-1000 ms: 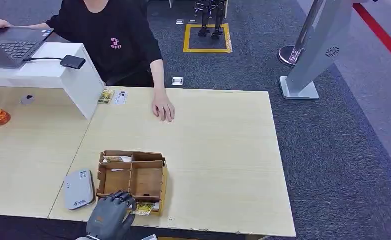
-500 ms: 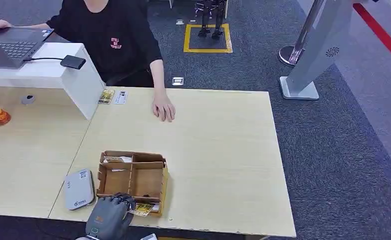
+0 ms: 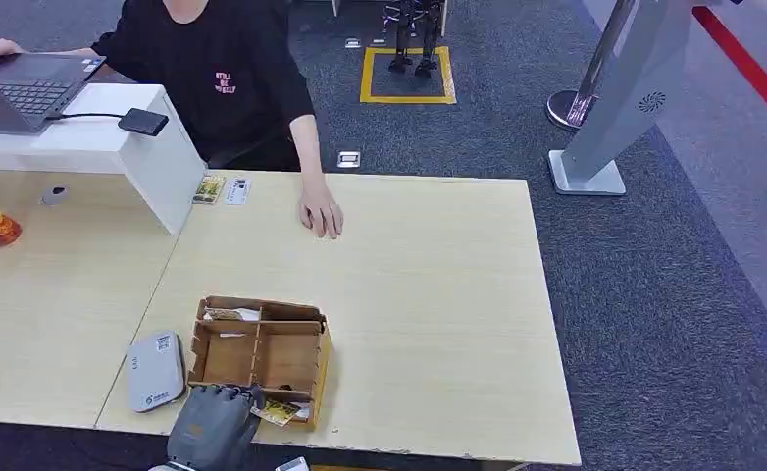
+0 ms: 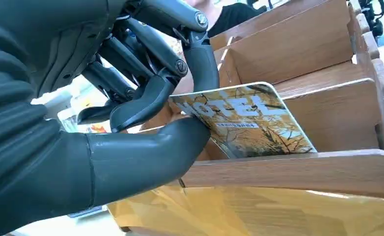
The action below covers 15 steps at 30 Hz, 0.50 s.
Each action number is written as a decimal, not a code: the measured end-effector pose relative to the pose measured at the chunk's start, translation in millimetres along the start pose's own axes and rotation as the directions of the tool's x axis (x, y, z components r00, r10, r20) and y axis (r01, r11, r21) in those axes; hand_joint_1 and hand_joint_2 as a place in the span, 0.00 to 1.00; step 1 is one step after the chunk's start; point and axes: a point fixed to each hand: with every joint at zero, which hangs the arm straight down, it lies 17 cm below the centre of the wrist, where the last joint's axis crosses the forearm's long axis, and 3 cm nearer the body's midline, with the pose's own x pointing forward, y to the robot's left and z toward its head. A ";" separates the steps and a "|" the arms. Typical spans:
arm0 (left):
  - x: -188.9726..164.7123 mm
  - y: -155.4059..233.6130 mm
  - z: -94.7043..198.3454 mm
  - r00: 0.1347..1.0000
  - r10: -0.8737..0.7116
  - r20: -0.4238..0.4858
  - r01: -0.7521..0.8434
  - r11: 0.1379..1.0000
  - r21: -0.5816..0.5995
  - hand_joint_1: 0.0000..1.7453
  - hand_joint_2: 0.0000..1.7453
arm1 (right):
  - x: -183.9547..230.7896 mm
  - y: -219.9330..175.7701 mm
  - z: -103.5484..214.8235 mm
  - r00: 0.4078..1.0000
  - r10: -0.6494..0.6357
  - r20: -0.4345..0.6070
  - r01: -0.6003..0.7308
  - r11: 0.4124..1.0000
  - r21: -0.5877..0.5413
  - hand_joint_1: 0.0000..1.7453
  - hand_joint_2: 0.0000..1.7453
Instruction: Pass the card to the sensor for recognition and then transmit it.
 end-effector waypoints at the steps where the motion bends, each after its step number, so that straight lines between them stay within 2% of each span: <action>1: -0.1 0.3 0.0 1.000 0.000 -0.001 0.000 1.000 0.002 1.00 1.00 | 0.0 0.0 0.0 1.000 0.000 0.000 0.000 1.000 0.000 0.00 0.00; 15: 4.4 21.0 -5.5 1.000 0.001 -0.002 -0.001 0.997 0.083 1.00 1.00 | -0.2 -1.1 -0.2 1.000 -0.010 -0.001 0.010 1.000 -0.005 0.00 0.00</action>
